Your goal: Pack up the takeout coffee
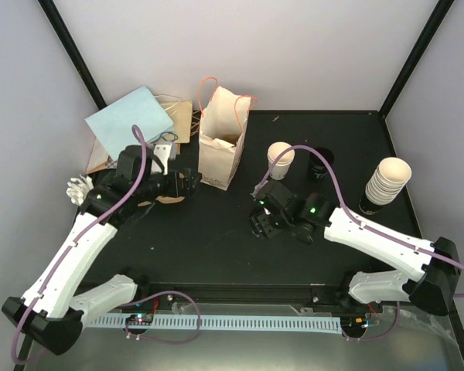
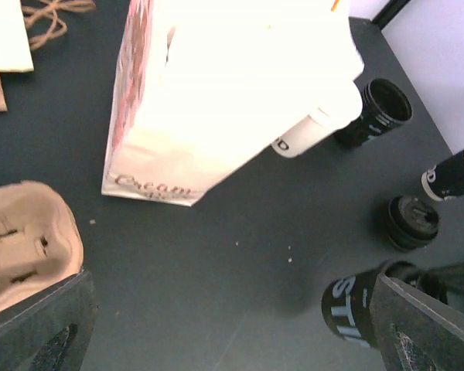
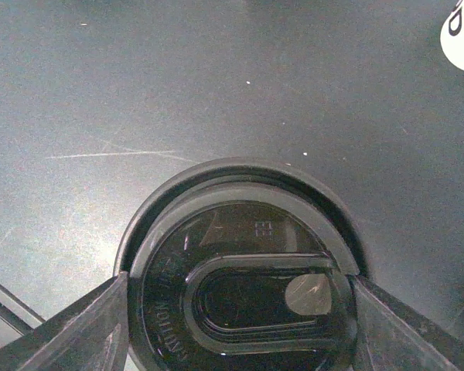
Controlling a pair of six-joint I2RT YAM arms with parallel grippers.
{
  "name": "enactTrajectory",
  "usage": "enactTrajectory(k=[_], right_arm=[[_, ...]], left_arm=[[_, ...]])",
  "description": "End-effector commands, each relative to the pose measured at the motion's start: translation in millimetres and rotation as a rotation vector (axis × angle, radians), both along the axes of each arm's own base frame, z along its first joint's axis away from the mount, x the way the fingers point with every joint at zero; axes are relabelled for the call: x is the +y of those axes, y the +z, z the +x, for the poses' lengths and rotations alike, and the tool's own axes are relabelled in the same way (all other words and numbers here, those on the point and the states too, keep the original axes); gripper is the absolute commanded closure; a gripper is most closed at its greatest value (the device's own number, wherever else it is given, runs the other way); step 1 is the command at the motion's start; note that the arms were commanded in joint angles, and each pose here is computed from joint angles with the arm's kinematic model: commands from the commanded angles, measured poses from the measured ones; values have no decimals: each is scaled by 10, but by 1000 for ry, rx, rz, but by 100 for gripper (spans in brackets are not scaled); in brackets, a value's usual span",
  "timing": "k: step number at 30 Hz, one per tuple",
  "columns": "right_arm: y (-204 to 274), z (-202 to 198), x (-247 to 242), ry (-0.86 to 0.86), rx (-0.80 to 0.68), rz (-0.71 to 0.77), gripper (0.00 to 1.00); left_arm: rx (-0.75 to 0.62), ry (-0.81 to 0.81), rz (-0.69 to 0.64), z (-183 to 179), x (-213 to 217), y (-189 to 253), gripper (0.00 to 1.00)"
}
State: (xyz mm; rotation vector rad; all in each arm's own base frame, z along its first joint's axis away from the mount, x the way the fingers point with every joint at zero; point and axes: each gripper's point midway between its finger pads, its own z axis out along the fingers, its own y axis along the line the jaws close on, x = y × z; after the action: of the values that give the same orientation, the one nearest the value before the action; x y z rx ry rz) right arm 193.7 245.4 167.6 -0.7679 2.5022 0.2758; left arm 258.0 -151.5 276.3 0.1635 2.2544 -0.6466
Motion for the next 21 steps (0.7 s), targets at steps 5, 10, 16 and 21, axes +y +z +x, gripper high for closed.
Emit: enactTrajectory(k=[5,10,16,21], right_arm=[[-12,-23,-149,-42,-11,6,28],[-21,-39,-174,-39,-8,-1,28],[-1,-21,-182,-44,-14,-7,28],[89,36,-220,-88,-50,18,28]], left_arm=[[-91,55,66,284,81,525,1],[-137,116,85,487,140,797,1],[-106,128,100,729,75,929,1],[-75,95,117,928,-52,890,1]])
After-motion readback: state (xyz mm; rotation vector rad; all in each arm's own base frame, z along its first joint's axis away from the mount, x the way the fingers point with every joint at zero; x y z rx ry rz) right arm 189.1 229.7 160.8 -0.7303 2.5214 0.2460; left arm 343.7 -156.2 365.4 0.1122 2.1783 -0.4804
